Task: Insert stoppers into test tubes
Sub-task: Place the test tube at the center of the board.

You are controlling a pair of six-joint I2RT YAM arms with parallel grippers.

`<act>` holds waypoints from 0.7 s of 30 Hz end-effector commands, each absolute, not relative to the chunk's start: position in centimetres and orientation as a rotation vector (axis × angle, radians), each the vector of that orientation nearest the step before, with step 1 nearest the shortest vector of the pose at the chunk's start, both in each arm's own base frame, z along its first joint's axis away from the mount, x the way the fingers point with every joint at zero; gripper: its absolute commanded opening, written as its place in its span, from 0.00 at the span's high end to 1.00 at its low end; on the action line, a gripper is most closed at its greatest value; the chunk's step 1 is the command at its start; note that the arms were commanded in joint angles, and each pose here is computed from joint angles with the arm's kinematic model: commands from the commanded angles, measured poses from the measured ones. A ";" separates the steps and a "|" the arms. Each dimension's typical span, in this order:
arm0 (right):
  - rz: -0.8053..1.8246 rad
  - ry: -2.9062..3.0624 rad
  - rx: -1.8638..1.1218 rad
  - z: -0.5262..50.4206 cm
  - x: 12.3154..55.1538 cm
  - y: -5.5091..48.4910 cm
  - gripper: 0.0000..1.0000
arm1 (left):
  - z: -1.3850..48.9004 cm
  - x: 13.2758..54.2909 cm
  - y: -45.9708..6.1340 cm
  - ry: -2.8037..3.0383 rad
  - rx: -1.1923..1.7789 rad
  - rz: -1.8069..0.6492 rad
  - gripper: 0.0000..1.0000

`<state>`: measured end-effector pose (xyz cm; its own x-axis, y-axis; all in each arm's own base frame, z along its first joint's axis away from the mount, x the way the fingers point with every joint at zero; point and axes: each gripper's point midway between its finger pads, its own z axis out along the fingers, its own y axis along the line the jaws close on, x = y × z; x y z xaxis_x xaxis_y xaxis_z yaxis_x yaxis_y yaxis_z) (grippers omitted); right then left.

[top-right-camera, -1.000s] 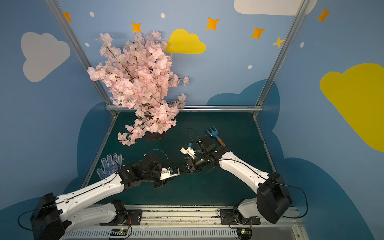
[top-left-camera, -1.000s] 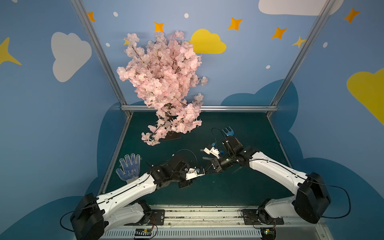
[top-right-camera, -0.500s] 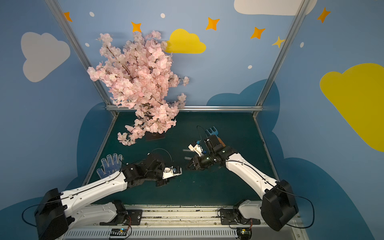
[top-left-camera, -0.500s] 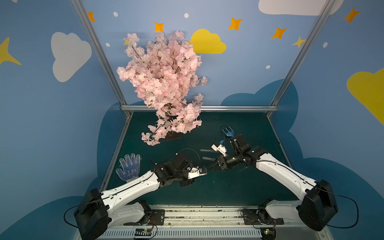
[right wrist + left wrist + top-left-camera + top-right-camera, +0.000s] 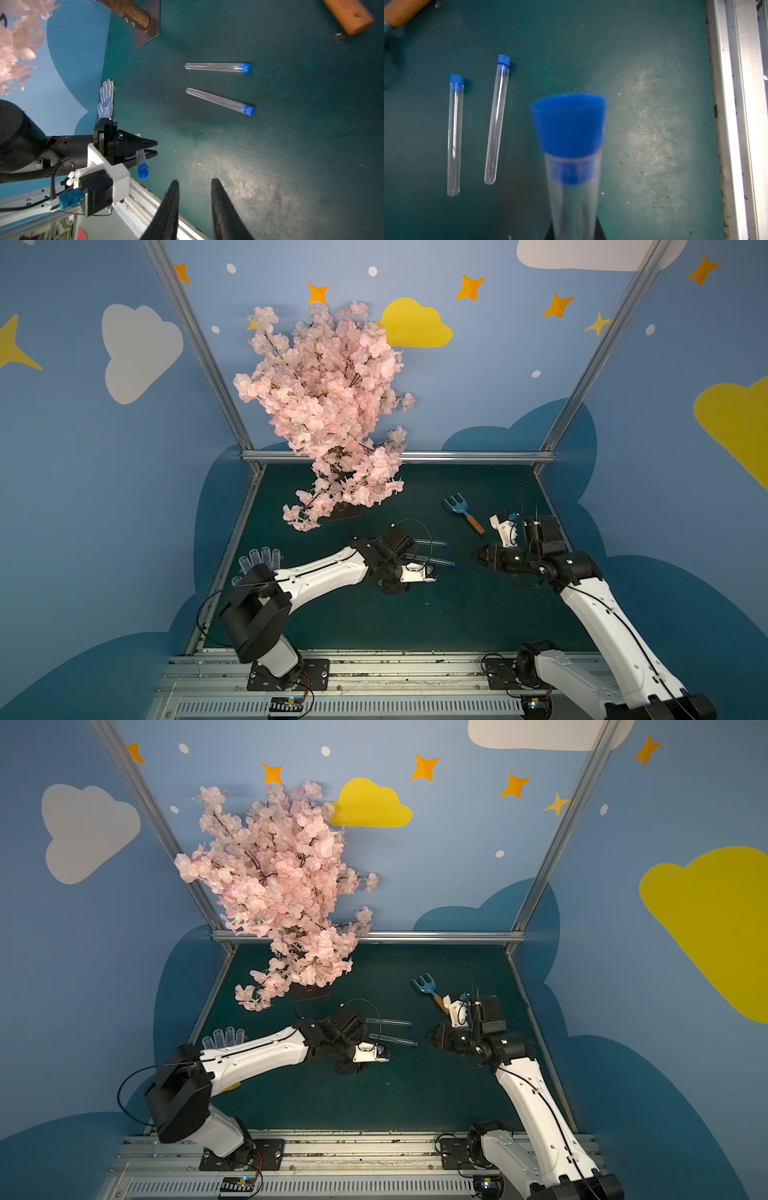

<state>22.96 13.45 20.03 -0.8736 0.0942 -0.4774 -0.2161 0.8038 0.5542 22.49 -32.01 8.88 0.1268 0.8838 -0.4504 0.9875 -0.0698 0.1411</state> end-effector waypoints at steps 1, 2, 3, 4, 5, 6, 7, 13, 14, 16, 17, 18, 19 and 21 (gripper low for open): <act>0.774 2.496 -0.104 20.5 22.4 12.3 0.72 | 6.7 21.8 -32.2 1.827 2.167 -0.383 0.98; 0.782 2.488 -0.106 20.7 22.3 12.3 0.72 | 6.3 22.3 -32.7 1.831 2.181 -0.369 0.98; 0.789 2.485 -0.107 20.7 22.2 12.4 0.72 | 5.9 23.0 -33.0 1.826 2.193 -0.341 0.98; 0.787 2.483 -0.108 20.8 22.1 12.4 0.71 | 5.6 23.6 -33.3 1.820 2.198 -0.316 0.98; 0.780 2.481 -0.103 20.8 22.0 12.2 0.71 | 5.3 24.1 -33.6 1.809 2.211 -0.294 0.98; 0.773 2.478 -0.105 20.8 21.9 12.1 0.71 | 5.2 24.6 -33.9 1.797 2.223 -0.270 0.98; 0.773 2.473 -0.107 20.9 21.9 12.1 0.71 | 5.0 25.0 -34.1 1.790 2.234 -0.253 0.98; 0.798 2.466 -0.103 20.9 21.6 12.2 0.71 | 3.1 25.5 -33.8 1.823 2.374 -0.203 0.98; 0.801 2.466 -0.102 20.9 21.5 12.2 0.71 | 2.7 25.6 -33.7 1.835 2.391 -0.194 0.98; 0.806 2.468 -0.103 20.8 21.4 12.3 0.71 | 2.3 25.7 -33.7 1.849 2.420 -0.180 0.97; 0.805 2.468 -0.103 20.7 21.4 12.2 0.71 | 2.1 25.8 -33.8 1.860 2.424 -0.178 0.96; 0.805 2.467 -0.103 20.7 21.4 12.2 0.71 | 2.1 25.8 -33.9 1.869 2.426 -0.183 0.95; 0.807 2.471 -0.103 20.6 21.4 12.2 0.71 | 2.0 25.9 -34.0 1.875 2.431 -0.189 0.93; 0.810 2.475 -0.106 20.6 21.3 12.3 0.71 | 1.7 25.8 -34.1 1.889 2.447 -0.197 0.91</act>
<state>21.89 12.22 20.86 -0.8494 0.0975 -0.5186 -0.2245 0.8227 0.5223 26.90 -34.98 1.82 0.2390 0.9561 -0.1697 0.9709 -0.2386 0.0232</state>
